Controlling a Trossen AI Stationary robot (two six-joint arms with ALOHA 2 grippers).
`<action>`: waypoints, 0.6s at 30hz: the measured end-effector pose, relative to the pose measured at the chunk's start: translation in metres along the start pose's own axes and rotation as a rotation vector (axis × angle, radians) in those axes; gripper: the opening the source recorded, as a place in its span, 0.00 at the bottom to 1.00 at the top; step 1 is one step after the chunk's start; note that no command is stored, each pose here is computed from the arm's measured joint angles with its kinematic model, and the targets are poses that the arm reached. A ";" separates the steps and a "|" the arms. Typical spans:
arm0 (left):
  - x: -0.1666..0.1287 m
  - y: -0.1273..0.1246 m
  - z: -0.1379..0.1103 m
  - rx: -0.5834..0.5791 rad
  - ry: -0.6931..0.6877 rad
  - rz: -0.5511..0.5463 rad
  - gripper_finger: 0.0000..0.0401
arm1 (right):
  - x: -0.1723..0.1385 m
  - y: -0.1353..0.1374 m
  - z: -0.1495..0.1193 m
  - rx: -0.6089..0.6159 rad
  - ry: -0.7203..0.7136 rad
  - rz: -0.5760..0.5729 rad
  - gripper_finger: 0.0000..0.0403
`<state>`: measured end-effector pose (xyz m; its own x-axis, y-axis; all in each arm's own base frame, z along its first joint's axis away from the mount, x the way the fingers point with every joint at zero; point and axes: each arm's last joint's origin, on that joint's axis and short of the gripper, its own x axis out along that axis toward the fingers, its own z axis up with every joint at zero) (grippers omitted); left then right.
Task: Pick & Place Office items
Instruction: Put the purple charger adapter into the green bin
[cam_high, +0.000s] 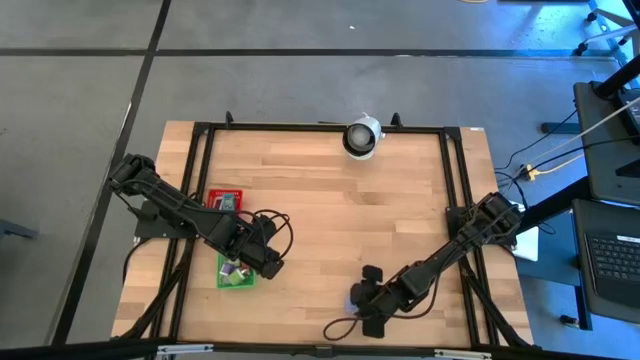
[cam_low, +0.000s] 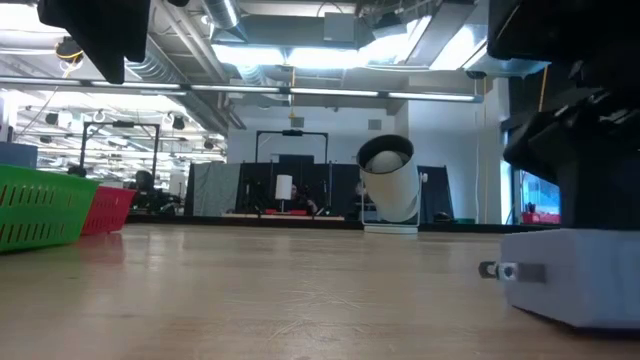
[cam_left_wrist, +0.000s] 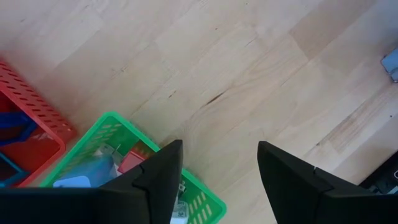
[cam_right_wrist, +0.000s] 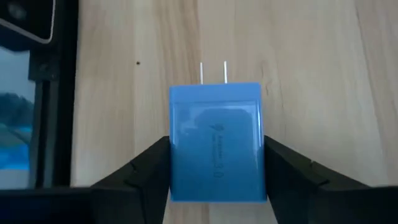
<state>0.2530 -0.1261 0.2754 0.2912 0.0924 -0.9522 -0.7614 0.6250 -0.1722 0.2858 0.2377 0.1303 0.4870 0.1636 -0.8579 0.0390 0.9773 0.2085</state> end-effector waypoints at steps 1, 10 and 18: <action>0.000 0.000 0.000 0.000 0.000 0.000 0.51 | -0.001 -0.001 0.001 0.030 0.002 0.002 0.51; 0.000 0.000 0.001 0.008 -0.025 0.006 0.50 | -0.063 -0.025 0.046 0.194 -0.211 -0.023 0.51; 0.000 0.001 0.004 -0.035 -0.103 0.020 0.50 | -0.165 -0.060 0.089 0.247 -0.749 -0.229 0.51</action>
<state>0.2546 -0.1229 0.2762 0.3325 0.1843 -0.9249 -0.7869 0.5947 -0.1644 0.2806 0.1404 0.3012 0.8939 -0.2552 -0.3686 0.3563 0.9035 0.2384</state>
